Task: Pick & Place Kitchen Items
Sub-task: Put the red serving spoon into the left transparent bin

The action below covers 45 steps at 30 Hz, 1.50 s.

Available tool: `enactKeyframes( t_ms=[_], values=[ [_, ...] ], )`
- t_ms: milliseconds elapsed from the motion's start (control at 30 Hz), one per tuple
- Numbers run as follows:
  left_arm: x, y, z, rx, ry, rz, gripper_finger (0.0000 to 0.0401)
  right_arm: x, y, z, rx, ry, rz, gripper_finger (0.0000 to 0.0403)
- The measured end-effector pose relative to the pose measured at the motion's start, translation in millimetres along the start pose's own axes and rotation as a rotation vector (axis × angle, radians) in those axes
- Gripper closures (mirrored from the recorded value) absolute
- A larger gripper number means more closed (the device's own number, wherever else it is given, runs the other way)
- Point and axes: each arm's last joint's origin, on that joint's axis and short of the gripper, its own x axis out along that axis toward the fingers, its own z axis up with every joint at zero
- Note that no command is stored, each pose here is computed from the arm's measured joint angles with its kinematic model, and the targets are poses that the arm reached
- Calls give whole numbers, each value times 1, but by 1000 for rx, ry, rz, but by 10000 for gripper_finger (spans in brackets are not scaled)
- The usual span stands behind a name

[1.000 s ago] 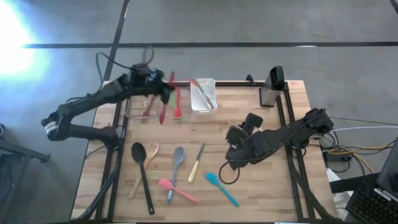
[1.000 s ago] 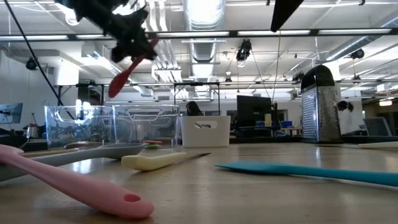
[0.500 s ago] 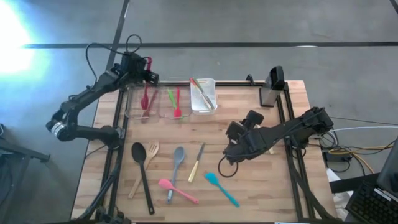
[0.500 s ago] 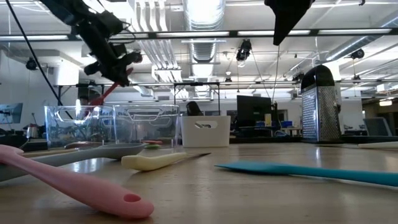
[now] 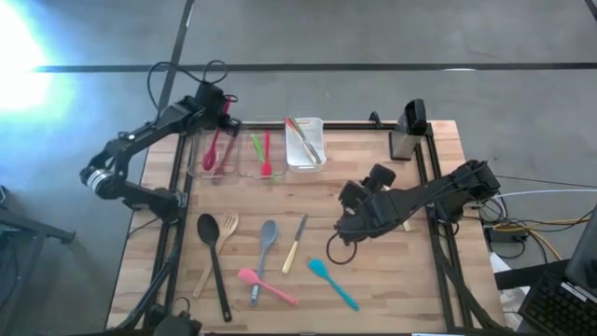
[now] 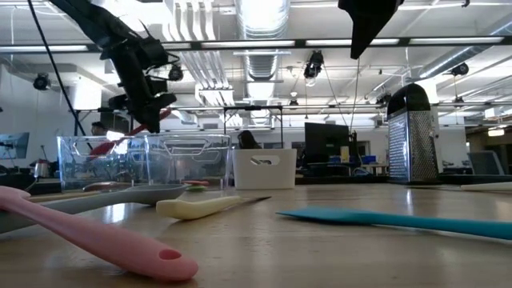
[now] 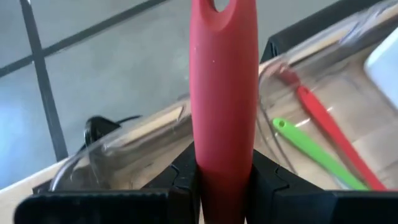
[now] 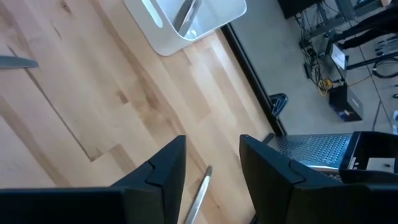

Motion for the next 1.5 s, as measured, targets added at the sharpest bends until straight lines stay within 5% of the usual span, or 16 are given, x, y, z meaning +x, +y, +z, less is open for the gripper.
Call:
enactKeyframes(
  t_ms=[367,1500],
  values=[
    [16,-1,-9,-4,125,45,322,0,0,0,1,-4,-1,268],
    [68,-8,-39,-9,175,53,309,0,0,0,12,-7,0,278]
  ],
)
